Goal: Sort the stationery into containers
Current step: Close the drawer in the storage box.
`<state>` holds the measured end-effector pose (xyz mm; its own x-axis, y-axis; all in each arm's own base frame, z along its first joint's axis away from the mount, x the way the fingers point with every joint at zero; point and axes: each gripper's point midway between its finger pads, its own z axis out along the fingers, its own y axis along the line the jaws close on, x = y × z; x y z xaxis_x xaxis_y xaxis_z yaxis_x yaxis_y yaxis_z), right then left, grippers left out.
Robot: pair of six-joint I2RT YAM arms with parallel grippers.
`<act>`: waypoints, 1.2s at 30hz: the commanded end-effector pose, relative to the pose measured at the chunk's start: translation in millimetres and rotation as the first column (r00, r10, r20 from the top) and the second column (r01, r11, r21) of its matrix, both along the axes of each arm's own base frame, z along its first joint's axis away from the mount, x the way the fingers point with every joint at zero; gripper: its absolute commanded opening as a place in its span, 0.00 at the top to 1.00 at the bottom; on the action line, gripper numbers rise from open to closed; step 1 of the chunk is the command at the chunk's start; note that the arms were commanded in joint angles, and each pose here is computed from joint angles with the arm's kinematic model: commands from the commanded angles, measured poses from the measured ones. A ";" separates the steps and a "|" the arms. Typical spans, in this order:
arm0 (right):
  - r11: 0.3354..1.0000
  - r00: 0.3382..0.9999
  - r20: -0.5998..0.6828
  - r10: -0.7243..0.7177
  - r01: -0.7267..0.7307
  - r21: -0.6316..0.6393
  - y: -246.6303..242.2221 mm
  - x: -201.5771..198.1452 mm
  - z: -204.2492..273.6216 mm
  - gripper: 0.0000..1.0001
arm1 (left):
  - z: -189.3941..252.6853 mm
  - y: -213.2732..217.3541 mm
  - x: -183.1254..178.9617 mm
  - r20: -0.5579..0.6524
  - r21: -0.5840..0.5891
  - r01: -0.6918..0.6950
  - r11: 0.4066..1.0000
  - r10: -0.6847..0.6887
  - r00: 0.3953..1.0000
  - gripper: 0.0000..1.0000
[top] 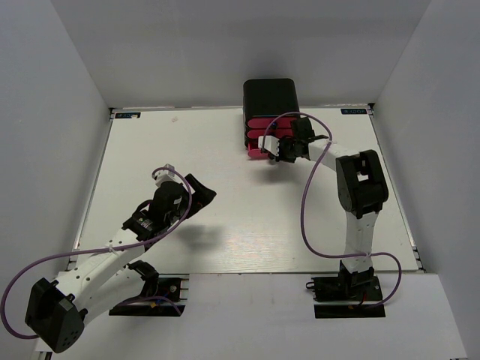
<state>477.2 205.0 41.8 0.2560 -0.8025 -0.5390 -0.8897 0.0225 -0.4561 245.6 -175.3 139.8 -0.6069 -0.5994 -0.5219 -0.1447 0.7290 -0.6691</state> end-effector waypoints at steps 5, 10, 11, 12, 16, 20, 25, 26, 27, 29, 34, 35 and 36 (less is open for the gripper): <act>0.997 0.997 0.072 0.025 -0.030 0.069 19.3 19.3 15.0 0.96 | 9.0 -3.1 2.6 0.013 -0.005 0.010 1.000 -0.010 1.000 0.01; 0.996 0.991 0.137 -0.007 -0.004 0.084 18.6 30.3 18.9 0.96 | 6.4 -3.3 2.8 0.006 0.000 0.010 1.000 -0.010 1.000 0.01; 0.996 0.986 0.163 -0.019 0.004 0.089 18.3 34.9 21.1 0.96 | 6.4 -3.3 2.8 0.006 0.000 0.010 1.000 -0.010 1.000 0.01; 0.996 0.986 0.165 -0.030 0.015 0.092 18.2 35.9 21.3 0.96 | 7.9 -4.4 4.4 0.006 0.000 0.010 1.000 -0.010 1.000 0.01; 0.995 0.977 0.205 -0.053 0.034 0.098 17.8 43.0 22.1 0.96 | 5.2 -4.6 4.6 -0.002 0.005 0.010 1.000 -0.010 1.000 0.01; 0.993 0.969 0.234 -0.078 0.054 0.107 16.7 47.7 25.9 0.96 | 5.5 -8.0 6.7 -0.006 0.002 0.018 1.000 -0.018 1.000 0.01; 0.991 0.962 0.253 -0.104 0.079 0.106 12.2 49.2 22.7 0.96 | 1.5 -9.1 8.3 -0.015 0.008 0.018 1.000 -0.018 1.000 0.01; 0.991 0.958 0.266 -0.104 0.077 0.110 13.7 49.9 24.5 0.96 | 1.5 -9.1 8.4 -0.015 0.008 0.018 1.000 -0.018 1.000 0.01; 0.991 0.959 0.263 -0.108 0.082 0.108 12.1 49.7 22.3 0.96 | -1.2 -9.3 8.6 -0.023 0.013 0.018 1.000 -0.018 1.000 0.01; 0.991 0.960 0.256 -0.115 0.092 0.101 9.1 47.5 19.6 0.96 | 2.9 -10.2 10.0 -0.015 0.008 0.018 1.000 -0.018 1.000 0.01; 0.993 0.973 0.215 -0.088 0.068 0.099 6.0 26.3 23.0 0.97 | 2.7 -10.0 9.9 -0.012 0.015 0.023 1.000 -0.023 1.000 0.01; 0.993 0.978 0.193 -0.085 0.068 0.093 4.7 19.8 20.0 0.97 | 2.7 -10.0 9.9 -0.012 0.015 0.023 1.000 -0.023 1.000 0.01; 0.993 0.979 0.186 -0.089 0.073 0.092 0.3 13.5 22.2 0.97 | 4.5 -10.8 11.1 -0.004 0.010 0.023 1.000 -0.023 1.000 0.01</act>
<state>503.0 205.1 37.9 0.2771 -0.8011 -0.5306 -0.7875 0.1270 -0.6031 248.6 -178.4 120.6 -0.6424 -0.5738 -0.5080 -0.1806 0.7576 -0.6273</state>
